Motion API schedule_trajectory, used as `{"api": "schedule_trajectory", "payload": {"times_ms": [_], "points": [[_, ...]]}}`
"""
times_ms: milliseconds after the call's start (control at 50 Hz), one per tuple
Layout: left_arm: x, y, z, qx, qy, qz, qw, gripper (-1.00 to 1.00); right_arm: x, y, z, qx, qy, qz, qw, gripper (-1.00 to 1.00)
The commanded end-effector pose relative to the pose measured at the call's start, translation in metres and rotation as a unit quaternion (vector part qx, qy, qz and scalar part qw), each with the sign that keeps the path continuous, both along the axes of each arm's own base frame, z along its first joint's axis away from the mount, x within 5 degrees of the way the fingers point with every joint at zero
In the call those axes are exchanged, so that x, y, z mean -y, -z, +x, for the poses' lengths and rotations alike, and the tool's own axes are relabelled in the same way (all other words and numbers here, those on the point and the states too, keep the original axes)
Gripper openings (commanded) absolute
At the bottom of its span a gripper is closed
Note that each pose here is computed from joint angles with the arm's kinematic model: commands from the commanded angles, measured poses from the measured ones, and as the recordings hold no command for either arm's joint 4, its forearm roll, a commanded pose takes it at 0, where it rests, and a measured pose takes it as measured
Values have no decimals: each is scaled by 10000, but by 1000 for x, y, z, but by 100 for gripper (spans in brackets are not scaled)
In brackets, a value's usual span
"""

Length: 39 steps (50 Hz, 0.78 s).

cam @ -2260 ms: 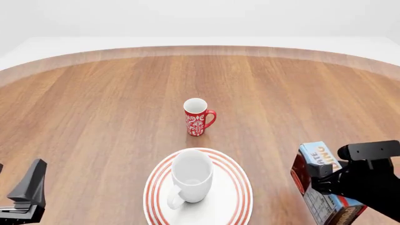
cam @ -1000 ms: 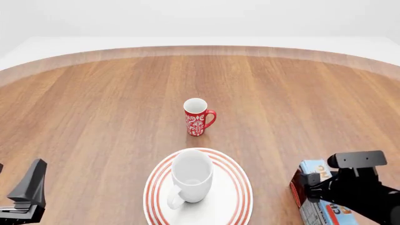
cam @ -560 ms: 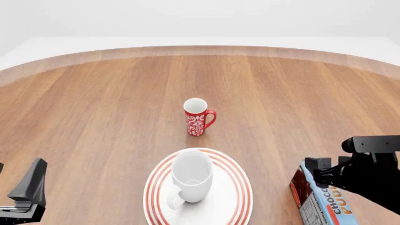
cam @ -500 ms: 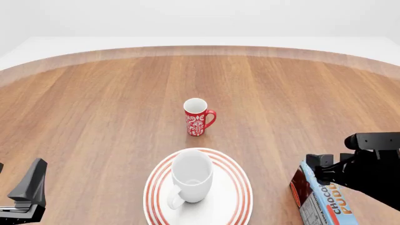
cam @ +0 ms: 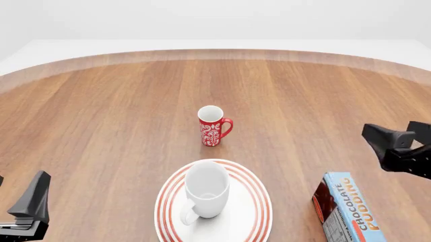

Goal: Pick up the white mug and put it on the plate, and put the chocolate pudding to the right of the plate.

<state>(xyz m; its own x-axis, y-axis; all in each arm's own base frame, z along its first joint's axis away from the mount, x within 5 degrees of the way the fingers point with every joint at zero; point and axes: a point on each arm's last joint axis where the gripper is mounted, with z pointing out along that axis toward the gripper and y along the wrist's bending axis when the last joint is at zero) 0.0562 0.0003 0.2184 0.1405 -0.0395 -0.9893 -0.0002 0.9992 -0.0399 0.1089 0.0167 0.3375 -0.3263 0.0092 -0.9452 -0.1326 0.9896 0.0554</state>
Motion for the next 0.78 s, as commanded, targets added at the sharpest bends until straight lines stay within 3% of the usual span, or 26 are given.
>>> {"api": "schedule_trajectory", "payload": {"times_ms": [20, 180, 280, 380, 460, 500, 560, 580, 600, 640, 720, 740, 760, 780], "points": [[0, 0, 0, -1, -1, 5, 10000, 100, 9, -37, -49, 1265, 27, -189, 9918, 100], [0, 0, 0, 1, -2, 23, 10000, 100, 16, -49, -101, 2378, 342, -535, 9692, 100], [0, 0, 0, 5, -11, 23, 10000, 100, 17, -49, -118, 2687, 516, -603, 9599, 100], [0, 0, 0, 12, -14, 34, 10000, 100, 16, -48, -145, 3166, 753, -761, 9425, 100], [0, 0, 0, 23, -21, 46, 10000, 100, 16, -53, -150, 3355, 858, -773, 9349, 100], [0, 0, 0, 27, -24, 59, 10000, 100, 14, -61, -157, 3611, 976, -840, 9236, 100], [0, -1, 0, 32, -18, 96, 9999, 100, 13, -67, -161, 3819, 1072, -912, 9134, 100], [0, -1, 0, 36, -21, 96, 9999, 100, 12, -72, -165, 4016, 1144, -1021, 9029, 100], [0, -1, 0, 36, -21, 96, 9999, 100, 12, -72, -165, 4016, 1144, -1021, 9029, 100], [0, -1, 0, 37, -33, 98, 9999, 100, 10, -78, -169, 4288, 1286, -1180, 8864, 100], [0, 0, 0, 28, -28, 113, 9999, 100, 9, -77, -167, 4344, 1416, -1193, 8815, 100], [0, -1, 0, 30, -9, 122, 9999, 100, 8, -80, -168, 4463, 1486, -1236, 8738, 100], [0, -1, 0, 30, -9, 122, 9999, 100, 8, -80, -168, 4463, 1486, -1236, 8738, 100], [0, 0, 0, 30, -9, 133, 9999, 100, 7, -82, -170, 4562, 1532, -1280, 8672, 100]]}}
